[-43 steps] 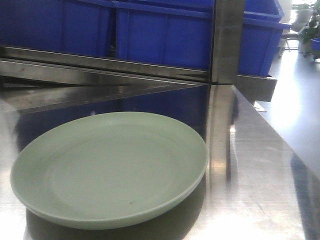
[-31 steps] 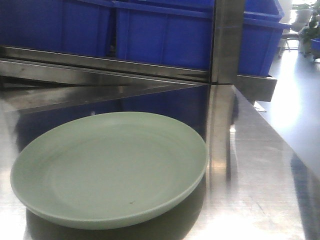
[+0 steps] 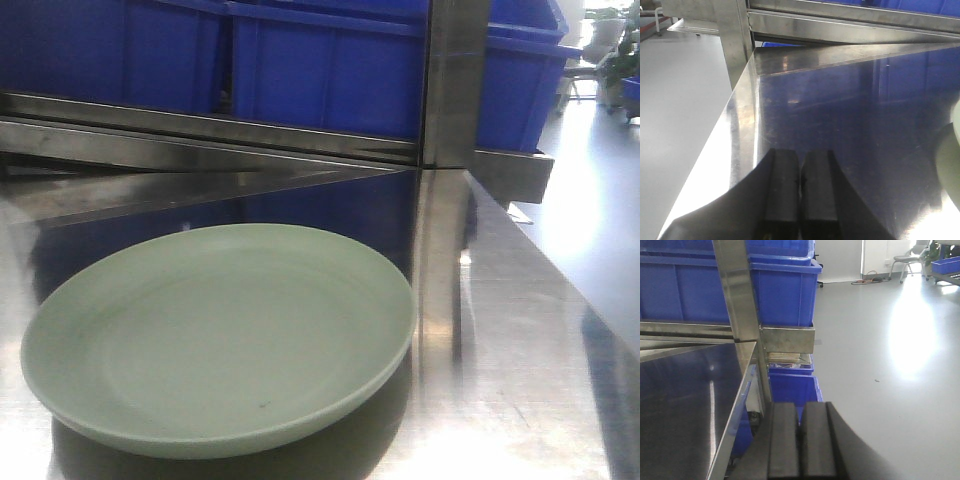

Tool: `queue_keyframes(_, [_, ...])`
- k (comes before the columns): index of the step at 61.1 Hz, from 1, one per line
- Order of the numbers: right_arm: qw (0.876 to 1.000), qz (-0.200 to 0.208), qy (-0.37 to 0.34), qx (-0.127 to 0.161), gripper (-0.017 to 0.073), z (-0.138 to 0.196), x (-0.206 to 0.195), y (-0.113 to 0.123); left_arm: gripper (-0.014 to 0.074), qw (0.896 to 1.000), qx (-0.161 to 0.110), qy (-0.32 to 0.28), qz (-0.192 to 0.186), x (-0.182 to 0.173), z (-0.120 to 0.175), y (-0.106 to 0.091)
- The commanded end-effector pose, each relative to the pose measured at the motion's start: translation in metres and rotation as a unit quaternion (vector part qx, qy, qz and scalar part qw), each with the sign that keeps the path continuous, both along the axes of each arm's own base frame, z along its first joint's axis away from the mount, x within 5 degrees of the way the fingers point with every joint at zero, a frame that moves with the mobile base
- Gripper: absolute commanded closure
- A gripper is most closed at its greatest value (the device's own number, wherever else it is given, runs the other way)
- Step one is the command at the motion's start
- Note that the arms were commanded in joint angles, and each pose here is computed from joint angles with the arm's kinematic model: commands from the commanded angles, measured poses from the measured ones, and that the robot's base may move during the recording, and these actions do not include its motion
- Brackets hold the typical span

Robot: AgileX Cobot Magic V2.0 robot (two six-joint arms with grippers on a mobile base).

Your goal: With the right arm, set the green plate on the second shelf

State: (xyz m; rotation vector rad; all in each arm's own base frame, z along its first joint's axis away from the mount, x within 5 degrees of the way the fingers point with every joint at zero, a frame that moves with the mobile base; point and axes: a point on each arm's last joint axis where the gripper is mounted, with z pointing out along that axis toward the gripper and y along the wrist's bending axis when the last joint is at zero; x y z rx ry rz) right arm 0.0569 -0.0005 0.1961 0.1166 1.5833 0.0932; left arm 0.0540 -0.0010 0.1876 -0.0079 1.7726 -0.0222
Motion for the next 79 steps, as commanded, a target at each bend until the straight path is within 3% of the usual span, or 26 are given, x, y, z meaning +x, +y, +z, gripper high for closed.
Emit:
queue_keyframes(1, [0.998, -0.005, -0.055, -0.009, 0.0508, 0.011, -0.002, -0.001, 0.0470, 1.000, -0.001, -0.031, 0.000, 0.001, -0.005, 0.000])
queue_keyframes(31, [0.997, -0.007, -0.073, -0.009, 0.0508, 0.015, -0.002, -0.001, 0.0470, 1.000, -0.001, -0.031, 0.000, 0.001, -0.005, 0.000])
queue_keyframes(37, [0.997, -0.006, -0.074, 0.003, 0.0508, 0.015, -0.002, -0.001, 0.0470, 1.000, -0.001, -0.031, 0.000, 0.001, -0.005, 0.000])
queue_keyframes(45, [0.999, -0.002, -0.029, 0.019, 0.0508, 0.017, 0.008, -0.001, 0.0470, 1.000, -0.001, -0.031, 0.000, 0.001, -0.005, 0.000])
queue_keyframes(60, [0.998, -0.002, 0.061, 0.021, 0.0508, 0.047, 0.047, -0.001, 0.0470, 1.000, -0.001, -0.031, 0.000, 0.001, -0.005, 0.000])
queue_keyframes(66, [0.995, -0.001, 0.075, 0.059, 0.0508, 0.071, 0.068, 0.000, 0.0470, 1.000, -0.001, -0.031, 0.000, 0.001, -0.005, 0.000])
queue_keyframes(73, [0.982, 0.003, 0.134, 0.131, 0.0508, 0.090, 0.094, 0.004, 0.0470, 1.000, -0.001, -0.031, 0.000, 0.001, -0.005, 0.000])
queue_keyframes(79, [0.970, 0.019, 0.186, 0.153, 0.0505, 0.103, 0.113, 0.011, 0.0470, 1.000, -0.001, -0.031, 0.000, 0.001, -0.005, 0.000])
